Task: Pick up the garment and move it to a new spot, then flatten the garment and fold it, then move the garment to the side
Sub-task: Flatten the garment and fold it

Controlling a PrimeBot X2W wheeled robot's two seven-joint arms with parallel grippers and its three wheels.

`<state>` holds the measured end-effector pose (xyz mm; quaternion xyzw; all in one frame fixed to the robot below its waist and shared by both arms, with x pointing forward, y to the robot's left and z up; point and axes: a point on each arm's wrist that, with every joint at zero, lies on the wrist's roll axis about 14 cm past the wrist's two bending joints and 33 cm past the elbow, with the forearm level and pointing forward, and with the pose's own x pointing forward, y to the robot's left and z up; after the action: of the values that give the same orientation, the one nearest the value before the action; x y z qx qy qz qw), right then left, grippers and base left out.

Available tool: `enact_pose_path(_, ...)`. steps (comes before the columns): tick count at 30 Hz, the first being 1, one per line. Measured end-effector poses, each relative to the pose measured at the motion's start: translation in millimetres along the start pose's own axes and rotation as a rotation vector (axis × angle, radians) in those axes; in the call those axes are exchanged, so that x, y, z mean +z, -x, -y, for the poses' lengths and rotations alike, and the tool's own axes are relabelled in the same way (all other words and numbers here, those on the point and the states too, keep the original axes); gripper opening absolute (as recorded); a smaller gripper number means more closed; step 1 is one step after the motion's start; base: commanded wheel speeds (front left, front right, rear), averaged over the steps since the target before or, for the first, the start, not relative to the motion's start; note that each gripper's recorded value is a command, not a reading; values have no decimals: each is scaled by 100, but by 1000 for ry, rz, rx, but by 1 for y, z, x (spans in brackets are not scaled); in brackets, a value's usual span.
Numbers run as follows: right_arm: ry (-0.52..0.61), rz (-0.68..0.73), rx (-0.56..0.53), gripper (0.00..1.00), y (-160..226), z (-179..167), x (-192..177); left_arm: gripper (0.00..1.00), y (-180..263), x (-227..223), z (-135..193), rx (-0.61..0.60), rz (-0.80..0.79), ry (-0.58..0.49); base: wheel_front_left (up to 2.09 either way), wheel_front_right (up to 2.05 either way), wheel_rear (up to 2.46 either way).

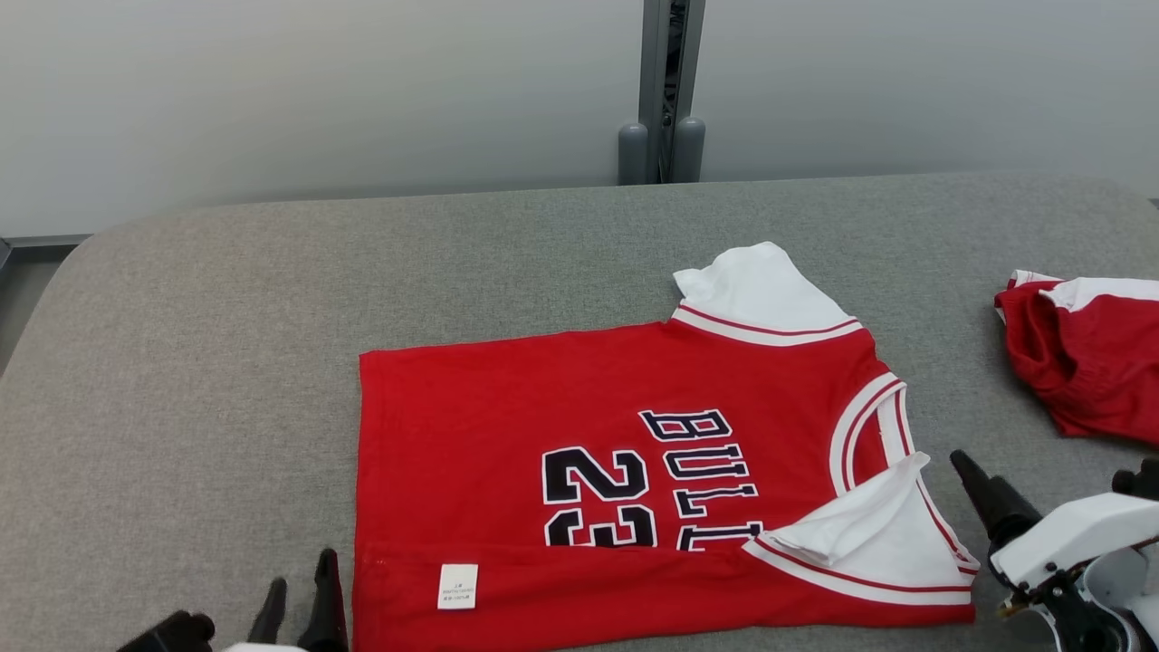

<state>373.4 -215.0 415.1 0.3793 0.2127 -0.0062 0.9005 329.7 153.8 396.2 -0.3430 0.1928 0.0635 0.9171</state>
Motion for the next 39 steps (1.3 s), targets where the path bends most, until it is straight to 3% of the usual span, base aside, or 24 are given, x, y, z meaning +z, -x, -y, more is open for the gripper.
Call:
enact_pose_path(7,171,184,101,100,-7,-38,43,100,-18,70,42,-108,256,-304,0,0,0)
enact_pose_path(16,444,298,171,100,-10,-68,52,100,-21,78,85,-208,381,-612,0,0,0)
enact_pose_path(39,523,288,150,100,-27,-69,40,100,-37,46,64,-170,279,-649,0,0,0)
